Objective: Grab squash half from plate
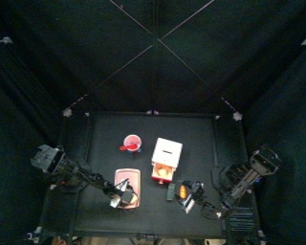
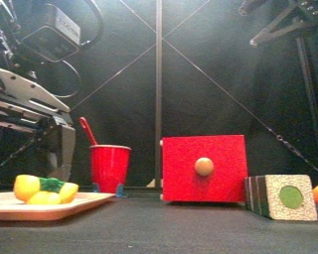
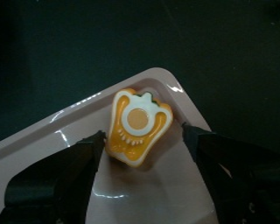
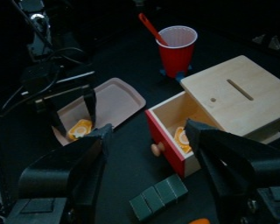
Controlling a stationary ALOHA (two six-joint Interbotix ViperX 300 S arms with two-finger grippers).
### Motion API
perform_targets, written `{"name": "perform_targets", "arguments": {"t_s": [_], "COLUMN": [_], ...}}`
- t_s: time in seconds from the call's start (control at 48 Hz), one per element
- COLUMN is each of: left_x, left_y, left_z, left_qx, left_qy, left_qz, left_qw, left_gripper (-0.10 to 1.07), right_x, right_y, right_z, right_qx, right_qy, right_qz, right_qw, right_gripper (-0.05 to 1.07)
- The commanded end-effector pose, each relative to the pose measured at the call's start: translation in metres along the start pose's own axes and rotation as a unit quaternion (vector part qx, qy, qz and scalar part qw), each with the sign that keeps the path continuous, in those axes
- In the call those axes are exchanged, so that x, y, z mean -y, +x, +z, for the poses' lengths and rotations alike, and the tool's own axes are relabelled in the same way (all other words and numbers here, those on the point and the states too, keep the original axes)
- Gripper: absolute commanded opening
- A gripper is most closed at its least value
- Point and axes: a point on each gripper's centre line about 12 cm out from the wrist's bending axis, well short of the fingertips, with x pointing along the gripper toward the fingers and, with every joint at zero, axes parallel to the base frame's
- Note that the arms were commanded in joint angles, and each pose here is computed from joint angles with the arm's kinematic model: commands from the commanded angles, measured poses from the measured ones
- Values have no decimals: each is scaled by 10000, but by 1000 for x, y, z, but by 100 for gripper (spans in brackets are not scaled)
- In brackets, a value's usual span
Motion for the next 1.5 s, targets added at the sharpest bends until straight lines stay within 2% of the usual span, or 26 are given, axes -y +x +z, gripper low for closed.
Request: {"name": "perform_targets", "arguments": {"t_s": [0.0,0.708,1.208,1.333,1.479], "left_x": [-5,-11,-11,-13,-16], "left_y": [2,5,5,0,-17], "left_z": [8,15,16,17,25], "left_qx": [88,107,114,139,301], "left_qy": [-42,-15,38,54,66], "left_qz": [38,135,145,259,535], "left_qw": [9999,9999,9998,9996,9981], "left_gripper": [102,101,87,87,87], "right_x": [-2,-2,-2,-2,-2], "right_y": [-2,-2,-2,-2,-2], "right_z": [9,9,10,9,9], "right_qx": [43,47,48,49,43], "right_qy": [163,163,170,154,163], "right_qz": [42,35,38,43,42], "right_qw": [9998,9998,9998,9999,9998], "right_gripper": [97,97,97,97,97]}}
